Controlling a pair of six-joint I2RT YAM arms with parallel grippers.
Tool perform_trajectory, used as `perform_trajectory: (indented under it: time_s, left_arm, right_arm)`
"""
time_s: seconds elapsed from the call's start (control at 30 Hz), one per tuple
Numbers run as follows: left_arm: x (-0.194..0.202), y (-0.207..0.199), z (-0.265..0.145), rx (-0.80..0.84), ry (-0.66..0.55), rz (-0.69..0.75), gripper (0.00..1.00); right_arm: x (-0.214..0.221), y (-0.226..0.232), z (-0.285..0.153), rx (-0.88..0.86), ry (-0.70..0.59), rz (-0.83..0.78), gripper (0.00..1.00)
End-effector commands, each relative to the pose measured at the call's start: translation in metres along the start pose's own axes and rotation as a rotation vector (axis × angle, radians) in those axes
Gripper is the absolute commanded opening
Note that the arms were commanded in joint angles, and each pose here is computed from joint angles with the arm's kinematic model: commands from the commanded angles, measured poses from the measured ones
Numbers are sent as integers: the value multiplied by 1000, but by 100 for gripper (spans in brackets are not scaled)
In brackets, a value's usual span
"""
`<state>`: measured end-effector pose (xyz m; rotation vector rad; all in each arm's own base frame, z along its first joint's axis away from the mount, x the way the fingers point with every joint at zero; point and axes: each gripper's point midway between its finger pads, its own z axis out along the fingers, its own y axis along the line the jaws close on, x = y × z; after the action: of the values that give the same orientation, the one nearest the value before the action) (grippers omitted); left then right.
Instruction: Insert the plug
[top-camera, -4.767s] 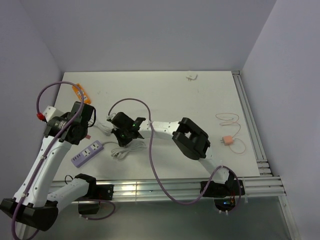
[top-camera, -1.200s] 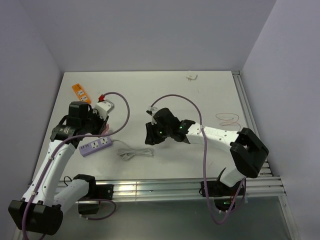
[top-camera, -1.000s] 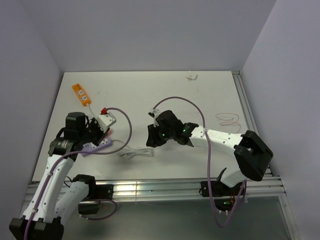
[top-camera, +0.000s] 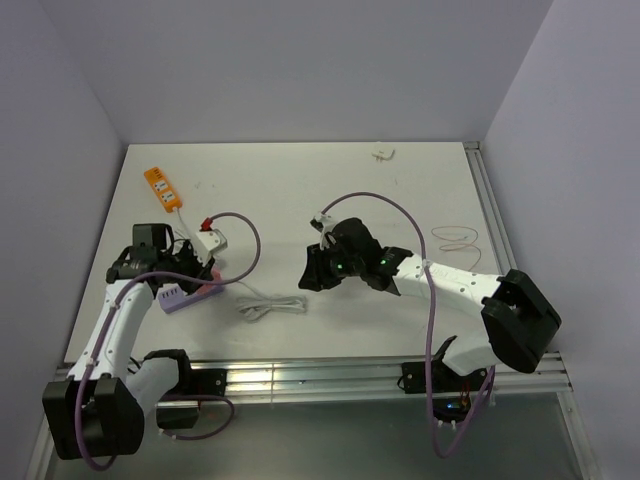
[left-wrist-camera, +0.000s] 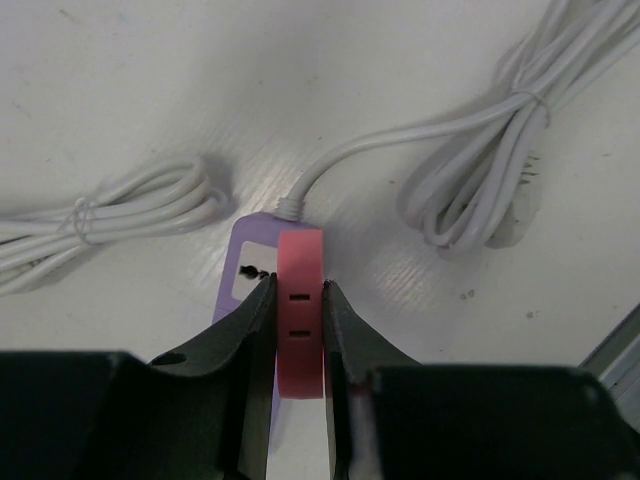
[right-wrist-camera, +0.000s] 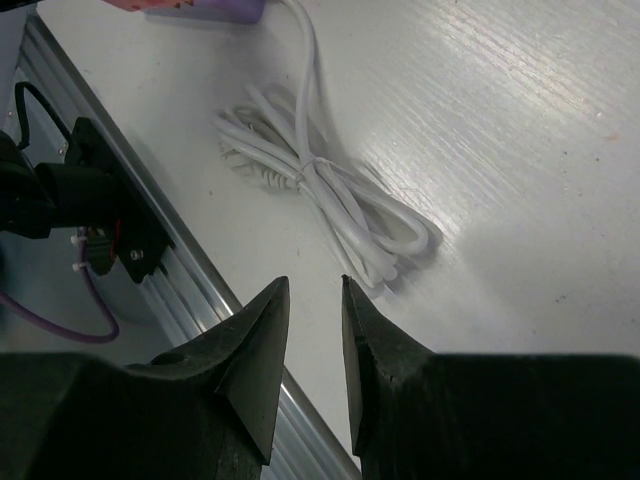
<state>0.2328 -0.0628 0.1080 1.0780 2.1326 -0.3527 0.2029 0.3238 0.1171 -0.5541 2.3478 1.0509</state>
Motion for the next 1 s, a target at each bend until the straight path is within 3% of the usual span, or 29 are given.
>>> perform_trajectory:
  time_s: [0.0, 0.97]
  left_arm:
    - [-11, 17, -5, -49, -33, 47, 0]
    - [-21, 22, 3, -28, -83, 47, 0]
  right_arm:
    - [-12, 10, -7, -43, -48, -16, 35]
    - [-15, 11, -3, -58, -57, -17, 35]
